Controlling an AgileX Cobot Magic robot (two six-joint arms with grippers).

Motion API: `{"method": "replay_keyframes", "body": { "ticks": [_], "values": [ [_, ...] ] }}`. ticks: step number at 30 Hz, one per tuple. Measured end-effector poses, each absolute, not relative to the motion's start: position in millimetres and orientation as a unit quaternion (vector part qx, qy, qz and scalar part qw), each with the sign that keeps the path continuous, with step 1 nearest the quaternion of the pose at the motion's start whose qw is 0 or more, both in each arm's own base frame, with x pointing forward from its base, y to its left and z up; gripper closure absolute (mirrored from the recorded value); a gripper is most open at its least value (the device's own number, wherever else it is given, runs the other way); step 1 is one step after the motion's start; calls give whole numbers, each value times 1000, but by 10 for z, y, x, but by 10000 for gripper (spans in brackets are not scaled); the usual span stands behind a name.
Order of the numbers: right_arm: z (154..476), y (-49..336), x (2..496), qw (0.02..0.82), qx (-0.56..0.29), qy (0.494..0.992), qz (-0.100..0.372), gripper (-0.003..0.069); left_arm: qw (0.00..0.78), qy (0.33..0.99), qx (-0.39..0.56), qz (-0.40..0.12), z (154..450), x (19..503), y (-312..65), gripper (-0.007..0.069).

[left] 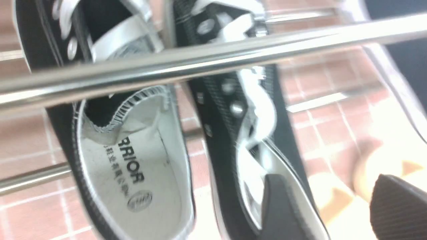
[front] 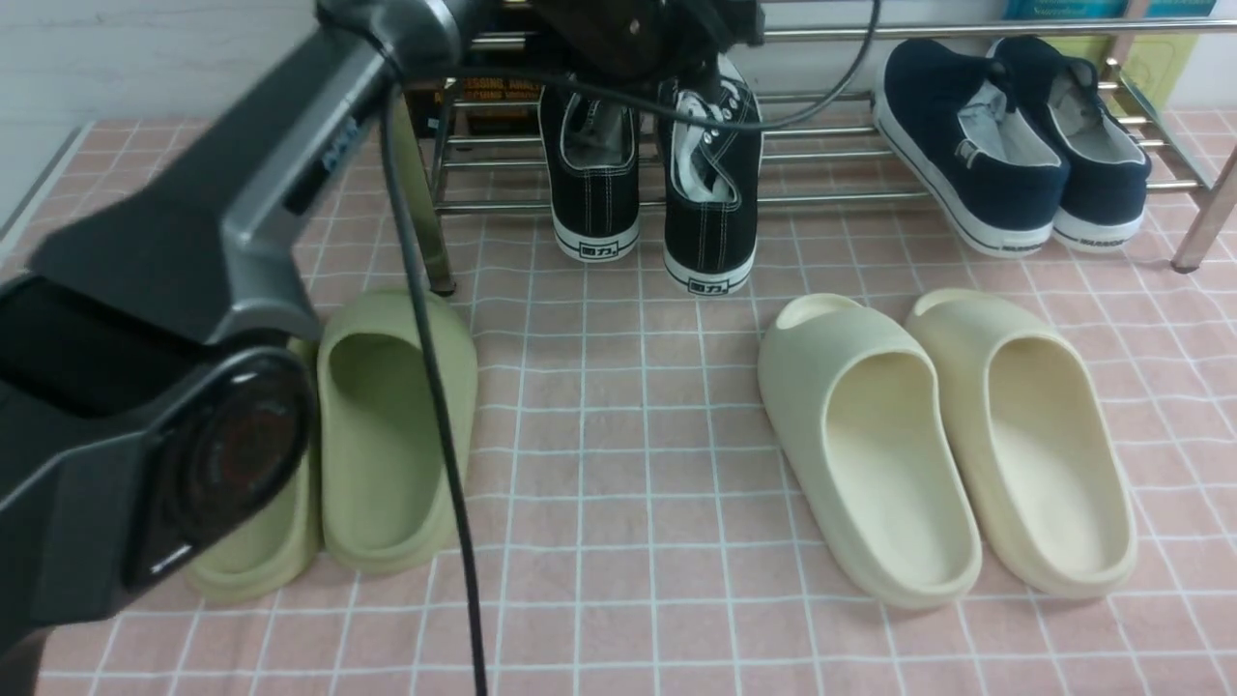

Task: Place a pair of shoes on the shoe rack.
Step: Use the left arm to put a shoe into the shoe rack

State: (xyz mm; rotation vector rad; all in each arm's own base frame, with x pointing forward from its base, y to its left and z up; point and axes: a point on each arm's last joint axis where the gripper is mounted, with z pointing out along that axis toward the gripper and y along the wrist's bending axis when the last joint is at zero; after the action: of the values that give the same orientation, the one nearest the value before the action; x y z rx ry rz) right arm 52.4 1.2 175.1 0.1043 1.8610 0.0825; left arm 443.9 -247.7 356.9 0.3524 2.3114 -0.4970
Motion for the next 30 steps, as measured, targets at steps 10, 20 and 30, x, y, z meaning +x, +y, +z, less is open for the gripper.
{"method": "replay_keyframes", "body": {
  "ticks": [10, 20, 30],
  "values": [
    [1751, 12, 524, 596, 45, 801, 36, 419, 240, 923, 270, -129, 3120, 4059, -2879, 610],
    [1751, 12, 524, 596, 45, 801, 36, 419, 193, 926, 324, -15, 2369, 4022, -3197, 623],
    [1751, 12, 525, 596, 46, 801, 37, 419, 318, 916, 242, 14, 2338, 4273, -3223, 623]
  ]
}}
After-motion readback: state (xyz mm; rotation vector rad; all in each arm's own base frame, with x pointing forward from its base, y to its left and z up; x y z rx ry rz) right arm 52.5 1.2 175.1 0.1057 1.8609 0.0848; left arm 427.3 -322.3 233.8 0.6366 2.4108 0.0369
